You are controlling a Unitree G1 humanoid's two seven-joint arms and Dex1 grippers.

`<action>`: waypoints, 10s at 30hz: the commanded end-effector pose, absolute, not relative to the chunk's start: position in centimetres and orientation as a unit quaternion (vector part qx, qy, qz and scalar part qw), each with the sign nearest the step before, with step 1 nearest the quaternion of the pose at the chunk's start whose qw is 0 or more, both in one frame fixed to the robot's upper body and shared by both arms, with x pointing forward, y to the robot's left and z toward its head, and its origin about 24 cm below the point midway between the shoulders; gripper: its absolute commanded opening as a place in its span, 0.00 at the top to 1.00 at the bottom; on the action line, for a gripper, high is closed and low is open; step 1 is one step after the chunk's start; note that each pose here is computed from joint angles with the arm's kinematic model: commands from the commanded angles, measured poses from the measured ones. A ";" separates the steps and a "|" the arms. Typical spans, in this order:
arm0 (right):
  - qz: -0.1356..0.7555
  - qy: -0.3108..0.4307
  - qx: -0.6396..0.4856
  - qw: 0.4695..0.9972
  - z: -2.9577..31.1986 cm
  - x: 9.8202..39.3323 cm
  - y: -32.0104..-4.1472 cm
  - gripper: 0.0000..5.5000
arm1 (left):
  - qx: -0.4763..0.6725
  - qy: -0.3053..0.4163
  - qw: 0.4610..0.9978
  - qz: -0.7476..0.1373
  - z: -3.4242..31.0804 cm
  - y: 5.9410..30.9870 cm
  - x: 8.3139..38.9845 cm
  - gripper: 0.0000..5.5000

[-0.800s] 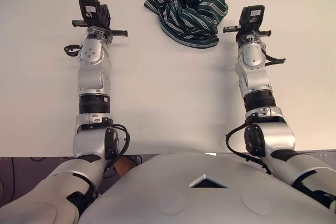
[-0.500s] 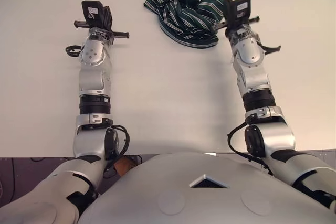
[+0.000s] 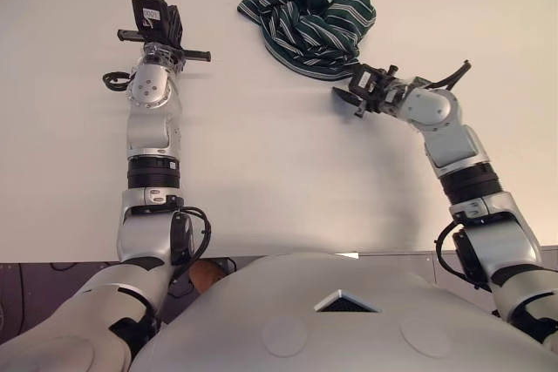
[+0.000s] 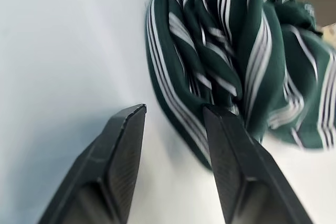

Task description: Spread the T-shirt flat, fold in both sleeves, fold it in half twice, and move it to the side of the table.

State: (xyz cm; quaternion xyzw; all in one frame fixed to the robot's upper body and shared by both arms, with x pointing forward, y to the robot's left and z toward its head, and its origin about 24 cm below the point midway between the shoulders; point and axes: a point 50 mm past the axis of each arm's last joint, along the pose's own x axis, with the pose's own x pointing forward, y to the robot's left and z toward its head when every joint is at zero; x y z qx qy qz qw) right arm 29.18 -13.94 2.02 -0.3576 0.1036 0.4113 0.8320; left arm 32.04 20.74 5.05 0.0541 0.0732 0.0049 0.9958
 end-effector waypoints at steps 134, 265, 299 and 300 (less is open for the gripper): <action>0.680 0.079 -0.376 0.625 31.2 29.5 -20.0 1.00 | 0.270 0.107 0.735 -0.613 37.9 21.5 26.5 0.99; 0.279 0.232 -0.308 0.880 -0.4 34.6 -14.7 1.00 | -0.163 0.254 0.953 -0.016 1.5 24.2 26.7 0.85; 0.309 0.174 -0.301 0.885 1.1 35.4 -12.4 1.00 | -0.080 0.281 0.942 -0.166 1.1 23.0 32.7 0.95; 0.309 0.175 -0.301 0.885 1.0 35.3 -12.4 1.00 | -0.082 0.282 0.942 -0.162 1.0 23.2 32.6 0.99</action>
